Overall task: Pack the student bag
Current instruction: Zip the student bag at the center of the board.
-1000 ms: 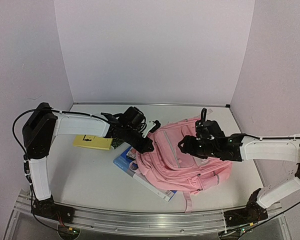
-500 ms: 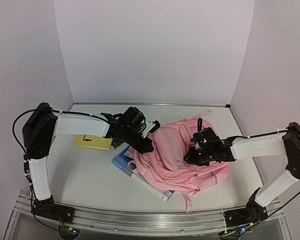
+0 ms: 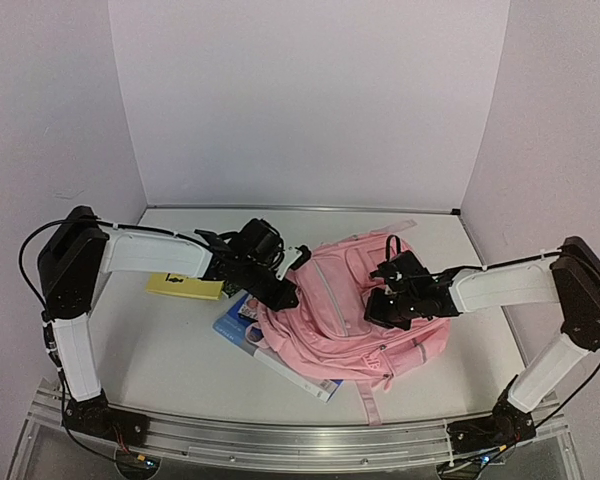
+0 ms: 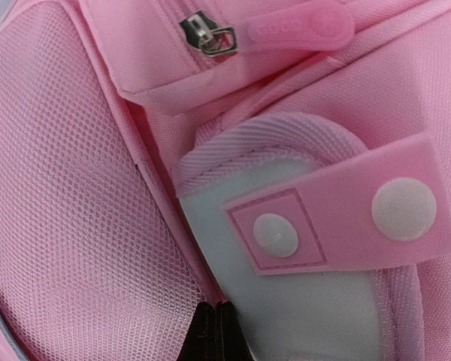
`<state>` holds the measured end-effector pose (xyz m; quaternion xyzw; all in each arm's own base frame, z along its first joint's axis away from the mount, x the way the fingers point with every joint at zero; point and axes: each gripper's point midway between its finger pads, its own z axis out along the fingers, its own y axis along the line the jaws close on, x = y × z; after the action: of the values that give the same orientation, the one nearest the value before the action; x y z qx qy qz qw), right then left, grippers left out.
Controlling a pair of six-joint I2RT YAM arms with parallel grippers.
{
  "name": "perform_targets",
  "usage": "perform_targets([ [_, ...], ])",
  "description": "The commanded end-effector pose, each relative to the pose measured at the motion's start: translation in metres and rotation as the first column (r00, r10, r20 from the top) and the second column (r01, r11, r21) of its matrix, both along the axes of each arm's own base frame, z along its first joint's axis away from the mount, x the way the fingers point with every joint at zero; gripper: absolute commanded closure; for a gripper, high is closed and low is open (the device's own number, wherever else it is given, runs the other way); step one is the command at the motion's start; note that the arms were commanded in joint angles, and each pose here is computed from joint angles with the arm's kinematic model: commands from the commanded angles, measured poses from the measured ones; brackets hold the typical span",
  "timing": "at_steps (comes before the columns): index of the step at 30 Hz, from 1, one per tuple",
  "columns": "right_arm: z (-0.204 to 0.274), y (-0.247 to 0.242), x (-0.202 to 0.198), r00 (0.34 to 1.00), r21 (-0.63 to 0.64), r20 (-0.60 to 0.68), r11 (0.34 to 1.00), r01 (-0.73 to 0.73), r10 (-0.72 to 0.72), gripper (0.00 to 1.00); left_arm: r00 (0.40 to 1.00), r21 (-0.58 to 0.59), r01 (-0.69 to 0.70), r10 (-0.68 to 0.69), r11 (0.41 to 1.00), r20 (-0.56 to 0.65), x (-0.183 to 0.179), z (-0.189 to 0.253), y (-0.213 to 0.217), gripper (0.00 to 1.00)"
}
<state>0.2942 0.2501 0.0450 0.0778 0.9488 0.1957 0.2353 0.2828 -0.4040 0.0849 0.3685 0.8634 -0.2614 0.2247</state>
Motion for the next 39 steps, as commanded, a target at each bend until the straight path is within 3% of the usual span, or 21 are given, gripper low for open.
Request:
perform_targets([
  [1,-0.004,0.011,0.009,0.997,0.038,-0.018,0.997,0.069,-0.068,1.00,0.995,-0.033,0.077,-0.079,0.996,-0.065,-0.042,0.006,-0.007,1.00],
  [14,0.007,0.023,0.024,0.992,0.099,-0.007,0.987,0.123,-0.123,1.00,0.979,-0.082,0.139,-0.150,0.987,-0.140,-0.091,0.009,-0.022,1.00],
  [31,0.050,0.022,0.026,0.990,0.143,0.116,0.988,0.062,-0.079,0.99,0.977,-0.152,0.032,-0.063,0.988,-0.205,-0.087,0.027,-0.034,1.00],
  [39,0.081,0.012,0.013,0.980,0.134,0.200,0.991,-0.018,-0.009,0.67,0.980,-0.127,-0.030,0.004,0.992,-0.199,-0.075,0.029,-0.027,1.00],
])
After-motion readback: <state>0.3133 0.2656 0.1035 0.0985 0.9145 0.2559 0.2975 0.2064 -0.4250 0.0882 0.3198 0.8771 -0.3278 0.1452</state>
